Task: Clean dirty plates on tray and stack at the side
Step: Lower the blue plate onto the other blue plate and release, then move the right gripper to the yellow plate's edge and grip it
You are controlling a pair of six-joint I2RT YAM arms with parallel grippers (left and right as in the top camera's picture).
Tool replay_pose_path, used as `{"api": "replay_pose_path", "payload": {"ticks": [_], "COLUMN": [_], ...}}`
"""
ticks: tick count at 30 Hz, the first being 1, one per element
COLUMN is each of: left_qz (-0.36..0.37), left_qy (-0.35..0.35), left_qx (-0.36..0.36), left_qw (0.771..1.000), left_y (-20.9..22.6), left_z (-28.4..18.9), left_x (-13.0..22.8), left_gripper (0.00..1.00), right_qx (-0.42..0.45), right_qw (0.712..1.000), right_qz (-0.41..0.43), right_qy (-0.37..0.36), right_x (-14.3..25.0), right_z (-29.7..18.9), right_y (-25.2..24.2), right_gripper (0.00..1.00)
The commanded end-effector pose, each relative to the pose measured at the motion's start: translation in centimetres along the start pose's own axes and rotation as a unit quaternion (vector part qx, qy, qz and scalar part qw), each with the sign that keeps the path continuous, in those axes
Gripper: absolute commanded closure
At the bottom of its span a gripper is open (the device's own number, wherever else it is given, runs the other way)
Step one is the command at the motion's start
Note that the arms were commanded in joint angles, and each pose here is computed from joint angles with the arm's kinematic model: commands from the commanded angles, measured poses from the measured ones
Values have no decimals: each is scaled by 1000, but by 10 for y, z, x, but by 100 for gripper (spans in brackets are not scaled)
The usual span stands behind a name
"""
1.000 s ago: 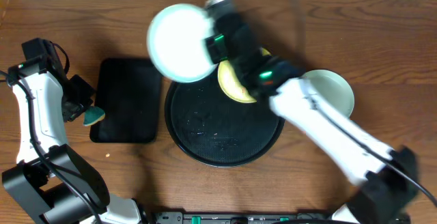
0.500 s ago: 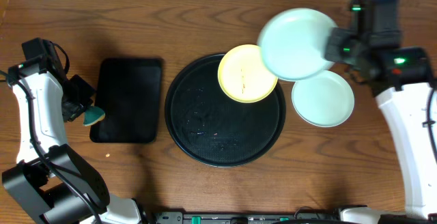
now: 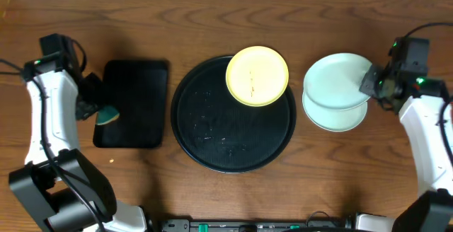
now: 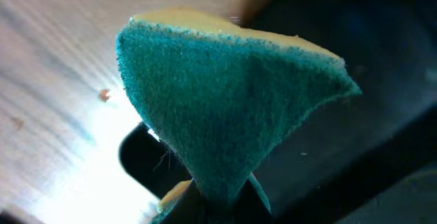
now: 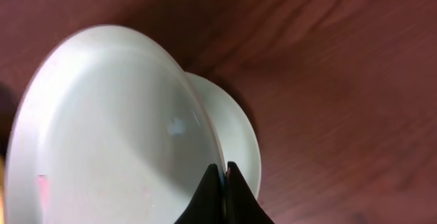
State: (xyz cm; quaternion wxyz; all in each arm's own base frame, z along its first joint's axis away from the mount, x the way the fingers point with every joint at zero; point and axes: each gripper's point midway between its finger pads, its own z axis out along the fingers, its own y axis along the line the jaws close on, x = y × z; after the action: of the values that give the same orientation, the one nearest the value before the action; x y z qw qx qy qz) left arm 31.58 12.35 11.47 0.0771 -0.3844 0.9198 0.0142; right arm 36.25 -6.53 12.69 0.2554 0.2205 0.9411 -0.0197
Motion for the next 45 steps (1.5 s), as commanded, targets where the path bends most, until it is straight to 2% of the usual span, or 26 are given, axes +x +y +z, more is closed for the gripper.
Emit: {"api": "replay_pose_path", "payload": {"ticks": [1,6,16,17,22,23,24,27,32,39,45], "left_qz": [12,27,42,46,56,55,56,68,102,196,258], "left_qy": [-21,-21,-21,-21,-24,-27,-30,-47,-89,-95,-89], "left_qx": [10,13,16,16,17,19,20,29,50,68,79], "left_qw": [1000,999,999,999,998,998,998,996,990,974,959], "left_y": [-13,-22,-31,-31,-31,-32,-33,-35,-47,-84,-113], "left_z": [-12,-12,-13,-13,-15,-17,-19,-31,-62,-88,-91], "left_x": [-3,2,6,6,5,4,3,-2,-8,18,45], "left_gripper": [93,93,92,93,93,93,93,93,93,92,93], "right_qx": [1,6,21,21,16,8,-5,-65,-164,-205,-229], "right_qw": [1000,1000,1000,999,1000,1000,1000,998,983,963,947], "right_qz": [-12,-12,-19,-23,-26,-25,-25,-26,-76,-178,-225], "right_qy": [9,12,9,9,7,5,2,2,2,4,17], "right_x": [18,33,33,33,30,28,25,12,-12,-31,-27], "right_z": [20,37,38,38,35,33,30,17,-26,-64,-49], "right_y": [-5,-9,-14,-14,-12,-9,-4,19,71,145,203], "right_gripper": [99,99,96,93,53,46,44,43,41,38,44]}}
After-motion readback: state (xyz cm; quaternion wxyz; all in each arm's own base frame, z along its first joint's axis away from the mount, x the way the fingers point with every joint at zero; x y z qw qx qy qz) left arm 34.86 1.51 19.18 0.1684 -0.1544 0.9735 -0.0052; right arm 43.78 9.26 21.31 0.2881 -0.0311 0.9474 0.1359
